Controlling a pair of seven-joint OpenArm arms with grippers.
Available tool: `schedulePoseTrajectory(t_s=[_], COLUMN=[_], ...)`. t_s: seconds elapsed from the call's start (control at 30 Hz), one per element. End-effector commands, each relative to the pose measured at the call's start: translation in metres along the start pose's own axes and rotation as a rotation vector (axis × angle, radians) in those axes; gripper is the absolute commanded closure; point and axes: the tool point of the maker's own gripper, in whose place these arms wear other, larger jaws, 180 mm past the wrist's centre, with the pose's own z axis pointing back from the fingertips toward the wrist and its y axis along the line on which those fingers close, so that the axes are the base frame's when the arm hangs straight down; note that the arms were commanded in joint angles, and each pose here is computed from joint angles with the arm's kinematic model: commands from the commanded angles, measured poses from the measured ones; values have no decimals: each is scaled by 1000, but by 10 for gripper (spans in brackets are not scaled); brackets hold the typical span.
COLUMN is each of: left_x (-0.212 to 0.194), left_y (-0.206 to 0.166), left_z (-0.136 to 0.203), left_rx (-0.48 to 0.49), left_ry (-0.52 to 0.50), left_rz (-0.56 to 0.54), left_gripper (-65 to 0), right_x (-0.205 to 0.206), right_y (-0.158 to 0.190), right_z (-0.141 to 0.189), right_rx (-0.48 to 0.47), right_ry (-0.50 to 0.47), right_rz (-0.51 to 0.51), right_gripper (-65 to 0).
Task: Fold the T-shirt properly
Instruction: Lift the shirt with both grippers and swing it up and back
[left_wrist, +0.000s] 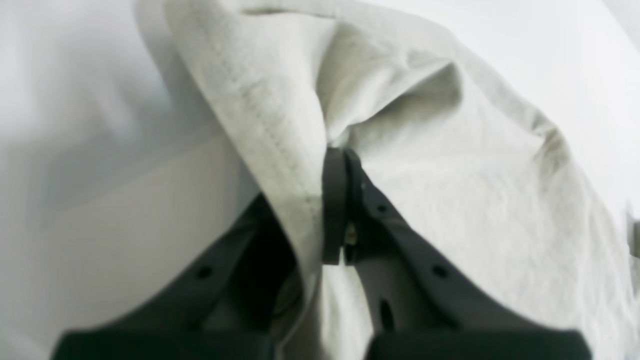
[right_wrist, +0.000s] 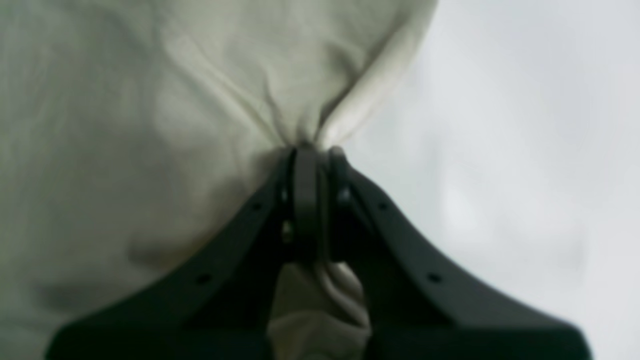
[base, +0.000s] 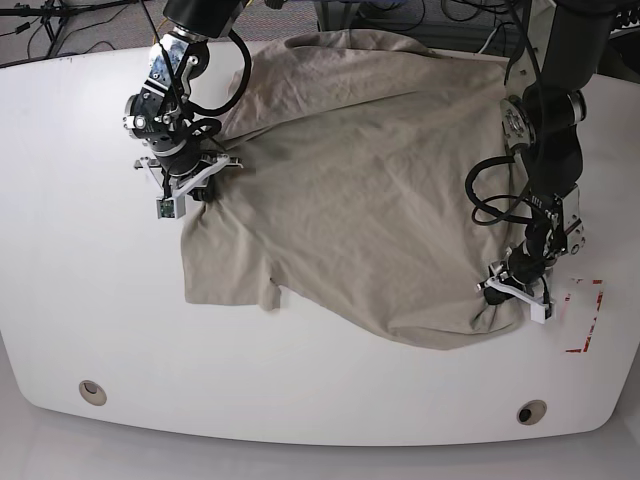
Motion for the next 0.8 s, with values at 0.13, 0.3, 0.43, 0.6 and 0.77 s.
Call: schedulePoseTrajectory(t_s=[0.13,0.3,0.43,0.6,0.77], left_x=[48,67,74,85,91], left_y=[22,20,19,21,13], left_z=[25,53,80,110,133], left_rx=[51,52,68,112,133], left_ry=[-58,-74,-70,-67,-62], left_rz=[-86,-218,-330,-446,-559], left_gripper=[0,0,0,0,0], right_x=[27,34,36,44,62], right_y=[3,3,-1,-10,-16], right_z=[21,32,37,39,39], right_rx=[-18,-33,-48,-69,-83], right_ry=[-79,-83,-78,-86,-125], right_rz=[70,101,116,135,134], right_gripper=[0,0,0,0,0])
